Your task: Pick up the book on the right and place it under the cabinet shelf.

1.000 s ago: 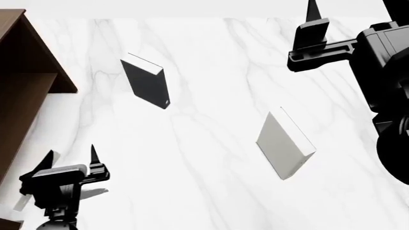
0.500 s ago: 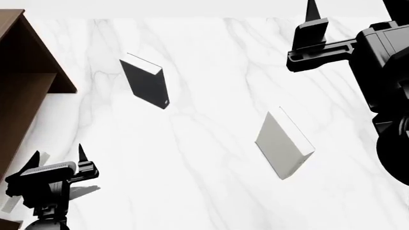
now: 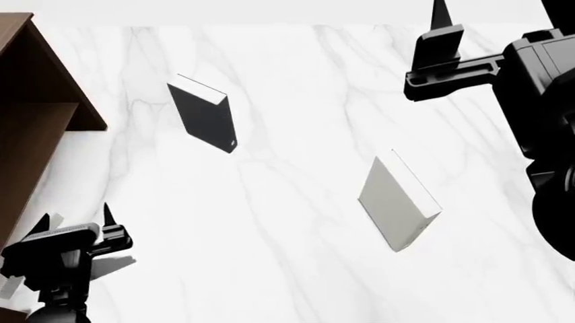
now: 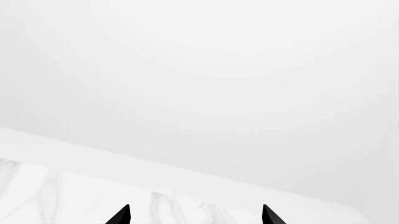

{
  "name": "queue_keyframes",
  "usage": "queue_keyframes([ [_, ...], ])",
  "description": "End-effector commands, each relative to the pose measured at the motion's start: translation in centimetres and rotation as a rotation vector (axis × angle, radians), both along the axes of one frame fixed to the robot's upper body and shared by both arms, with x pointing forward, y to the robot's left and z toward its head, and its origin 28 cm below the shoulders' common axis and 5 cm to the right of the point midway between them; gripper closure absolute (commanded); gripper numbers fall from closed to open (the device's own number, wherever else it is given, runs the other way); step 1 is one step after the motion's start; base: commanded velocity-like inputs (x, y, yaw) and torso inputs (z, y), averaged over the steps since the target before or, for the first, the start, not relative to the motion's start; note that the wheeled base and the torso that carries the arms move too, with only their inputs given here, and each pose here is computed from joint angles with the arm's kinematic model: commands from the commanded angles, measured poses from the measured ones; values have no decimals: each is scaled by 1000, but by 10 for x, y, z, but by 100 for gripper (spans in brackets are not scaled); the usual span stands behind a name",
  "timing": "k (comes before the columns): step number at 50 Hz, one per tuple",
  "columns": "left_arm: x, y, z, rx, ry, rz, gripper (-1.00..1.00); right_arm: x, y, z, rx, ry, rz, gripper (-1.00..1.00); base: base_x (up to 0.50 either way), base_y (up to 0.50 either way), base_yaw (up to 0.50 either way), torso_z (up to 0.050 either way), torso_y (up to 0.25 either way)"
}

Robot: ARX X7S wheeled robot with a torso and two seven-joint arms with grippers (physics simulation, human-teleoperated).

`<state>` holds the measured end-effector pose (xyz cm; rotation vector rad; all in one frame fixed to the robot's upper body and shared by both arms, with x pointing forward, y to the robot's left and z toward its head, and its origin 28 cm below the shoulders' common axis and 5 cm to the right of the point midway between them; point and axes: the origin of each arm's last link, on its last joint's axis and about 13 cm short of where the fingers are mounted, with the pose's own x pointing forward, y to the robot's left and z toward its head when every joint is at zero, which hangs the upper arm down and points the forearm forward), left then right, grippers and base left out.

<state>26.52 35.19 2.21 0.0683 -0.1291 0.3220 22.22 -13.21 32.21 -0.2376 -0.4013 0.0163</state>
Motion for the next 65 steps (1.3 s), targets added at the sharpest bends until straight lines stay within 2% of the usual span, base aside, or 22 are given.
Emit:
queue_keyframes([
  [1,-1,2,1,-38,66,4,-100,0,-1,-2,5,2,1,-100,0,0,0,0,0],
  [5,1,-4,6,-35,51,-51,-100,0,-2,-3,9,3,-1,-100,0,0,0,0,-3],
  [18,2,-10,14,-34,-6,-139,-100,-1,-4,-7,18,8,2,-100,0,0,0,0,0],
  [34,3,-15,28,-41,-94,-183,-100,0,-3,-7,17,12,6,-100,-1,0,0,0,0],
  [42,6,-24,35,-81,-124,-245,-100,0,-4,-8,20,12,6,-100,-1,-2,0,0,4],
  [65,34,-46,12,-129,-103,-291,-100,-4,-4,-4,17,5,8,-100,0,0,0,0,2],
])
